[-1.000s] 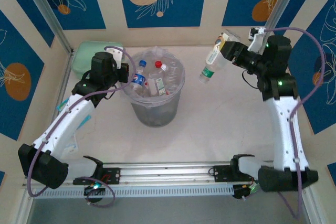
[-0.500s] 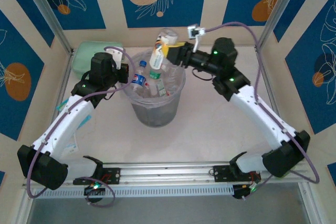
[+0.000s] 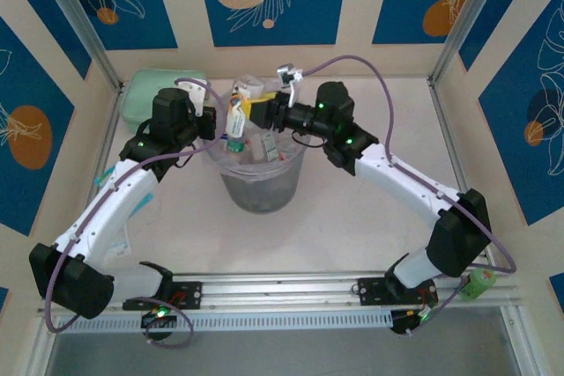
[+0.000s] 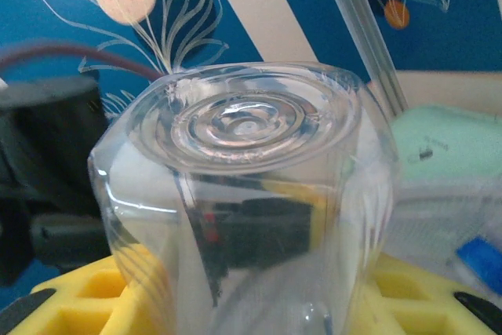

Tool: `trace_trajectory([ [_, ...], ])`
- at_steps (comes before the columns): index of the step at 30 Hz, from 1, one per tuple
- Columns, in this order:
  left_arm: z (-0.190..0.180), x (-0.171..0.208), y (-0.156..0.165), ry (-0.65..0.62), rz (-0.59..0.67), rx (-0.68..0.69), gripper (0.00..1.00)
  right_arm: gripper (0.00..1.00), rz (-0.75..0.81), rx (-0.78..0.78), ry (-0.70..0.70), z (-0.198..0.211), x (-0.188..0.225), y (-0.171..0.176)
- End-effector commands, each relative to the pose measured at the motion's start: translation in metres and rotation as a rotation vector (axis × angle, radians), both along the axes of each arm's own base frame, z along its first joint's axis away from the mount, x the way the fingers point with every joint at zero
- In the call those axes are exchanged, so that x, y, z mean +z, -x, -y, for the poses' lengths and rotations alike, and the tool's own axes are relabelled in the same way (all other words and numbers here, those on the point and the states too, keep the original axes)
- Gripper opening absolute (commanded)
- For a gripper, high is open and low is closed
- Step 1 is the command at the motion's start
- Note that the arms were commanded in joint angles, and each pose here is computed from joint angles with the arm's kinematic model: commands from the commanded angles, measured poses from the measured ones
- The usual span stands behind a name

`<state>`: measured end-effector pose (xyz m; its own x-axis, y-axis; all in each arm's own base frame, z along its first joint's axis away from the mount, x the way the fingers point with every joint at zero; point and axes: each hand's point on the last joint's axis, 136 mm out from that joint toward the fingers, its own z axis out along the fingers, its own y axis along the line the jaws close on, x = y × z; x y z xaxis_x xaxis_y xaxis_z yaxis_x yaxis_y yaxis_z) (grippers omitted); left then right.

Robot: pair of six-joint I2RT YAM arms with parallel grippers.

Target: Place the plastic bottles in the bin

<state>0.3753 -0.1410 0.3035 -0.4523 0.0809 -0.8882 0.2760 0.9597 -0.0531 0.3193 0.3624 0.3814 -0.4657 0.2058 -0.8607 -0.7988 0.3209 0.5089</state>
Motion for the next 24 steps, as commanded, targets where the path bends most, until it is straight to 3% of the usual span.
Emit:
trace_trajectory([
  [1,-0.003,-0.029,0.011,-0.053,-0.094,0.001,0.0,0.19,-0.009,-0.017,0.023,-0.008,-0.024,-0.003],
  [6,-0.004,-0.032,0.01,-0.059,-0.1,0.004,0.0,0.2,-0.057,-0.032,0.203,-0.022,-0.075,0.009],
  [11,-0.004,-0.034,0.009,-0.062,-0.105,0.003,0.0,0.2,-0.163,-0.093,0.398,-0.011,-0.122,0.015],
  [18,-0.003,-0.041,0.007,-0.068,-0.122,0.002,0.0,0.21,-0.319,-0.051,0.529,-0.012,-0.157,0.051],
  [20,-0.003,-0.041,0.007,-0.069,-0.125,0.001,0.0,0.28,-0.347,-0.032,0.534,-0.011,-0.154,0.056],
  [24,-0.004,-0.042,0.007,-0.074,-0.125,0.006,0.0,0.52,-0.283,-0.05,0.532,-0.001,-0.12,0.054],
])
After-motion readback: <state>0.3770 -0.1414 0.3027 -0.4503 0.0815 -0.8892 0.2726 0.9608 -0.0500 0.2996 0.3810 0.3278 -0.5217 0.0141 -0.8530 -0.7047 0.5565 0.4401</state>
